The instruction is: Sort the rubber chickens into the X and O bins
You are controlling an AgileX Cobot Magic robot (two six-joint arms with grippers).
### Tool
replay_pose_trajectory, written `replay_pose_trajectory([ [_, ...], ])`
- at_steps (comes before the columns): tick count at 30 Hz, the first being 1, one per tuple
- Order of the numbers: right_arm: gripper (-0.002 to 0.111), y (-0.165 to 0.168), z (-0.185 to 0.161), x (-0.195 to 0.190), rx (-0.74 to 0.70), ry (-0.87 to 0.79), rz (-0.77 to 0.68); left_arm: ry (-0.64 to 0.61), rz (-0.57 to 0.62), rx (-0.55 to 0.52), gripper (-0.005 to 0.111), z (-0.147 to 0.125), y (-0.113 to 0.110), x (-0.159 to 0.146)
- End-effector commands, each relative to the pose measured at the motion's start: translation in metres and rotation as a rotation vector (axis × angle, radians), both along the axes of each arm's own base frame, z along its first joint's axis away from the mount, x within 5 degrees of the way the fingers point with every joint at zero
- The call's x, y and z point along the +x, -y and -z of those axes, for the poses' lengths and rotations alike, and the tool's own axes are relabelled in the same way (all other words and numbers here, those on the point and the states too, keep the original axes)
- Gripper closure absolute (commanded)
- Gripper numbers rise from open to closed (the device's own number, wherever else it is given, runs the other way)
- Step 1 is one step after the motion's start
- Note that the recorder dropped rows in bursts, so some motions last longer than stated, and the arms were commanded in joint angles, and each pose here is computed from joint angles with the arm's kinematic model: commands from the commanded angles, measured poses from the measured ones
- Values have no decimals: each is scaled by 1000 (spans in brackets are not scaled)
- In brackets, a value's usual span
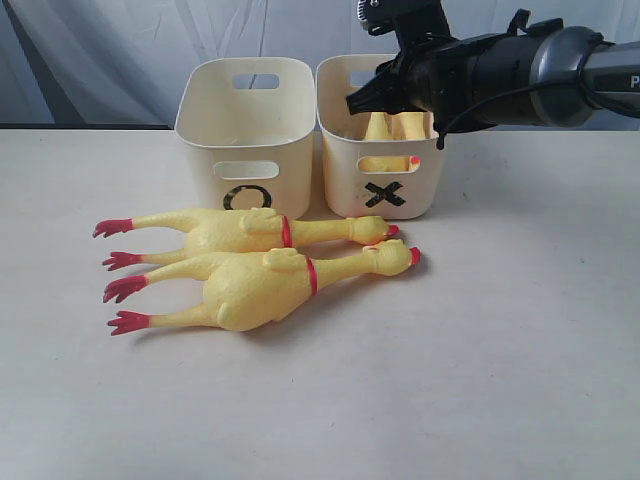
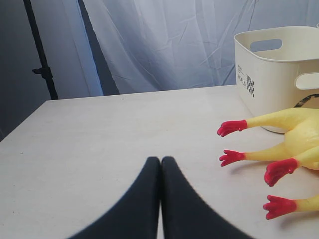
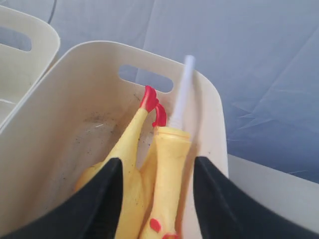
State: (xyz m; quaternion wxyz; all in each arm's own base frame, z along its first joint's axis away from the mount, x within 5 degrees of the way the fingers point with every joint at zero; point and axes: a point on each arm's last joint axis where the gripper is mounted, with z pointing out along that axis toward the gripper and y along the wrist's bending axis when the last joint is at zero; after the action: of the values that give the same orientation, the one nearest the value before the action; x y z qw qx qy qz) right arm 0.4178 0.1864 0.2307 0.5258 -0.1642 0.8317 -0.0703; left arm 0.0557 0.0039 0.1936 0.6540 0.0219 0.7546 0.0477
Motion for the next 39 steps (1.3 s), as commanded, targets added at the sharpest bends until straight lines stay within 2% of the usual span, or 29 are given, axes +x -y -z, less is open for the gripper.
replay_pose_trajectory([
  [1,65,3,-2,1,-4,4,7,0,-5,-6,106,1,0,0],
  [9,67,4,-7,-1,-17,9,5,0,-5,-6,106,1,0,0],
  [11,79,5,-11,-3,-48,2,-9,0,-5,-6,106,1,0,0],
  [14,109,8,-23,-7,-102,9,-24,0,-5,-6,106,1,0,0],
  [26,109,31,-78,-63,-57,94,-101,0,-5,-6,106,1,0,0],
  [39,109,51,-99,-157,93,144,-366,0,-6,0,106,1,0,0],
])
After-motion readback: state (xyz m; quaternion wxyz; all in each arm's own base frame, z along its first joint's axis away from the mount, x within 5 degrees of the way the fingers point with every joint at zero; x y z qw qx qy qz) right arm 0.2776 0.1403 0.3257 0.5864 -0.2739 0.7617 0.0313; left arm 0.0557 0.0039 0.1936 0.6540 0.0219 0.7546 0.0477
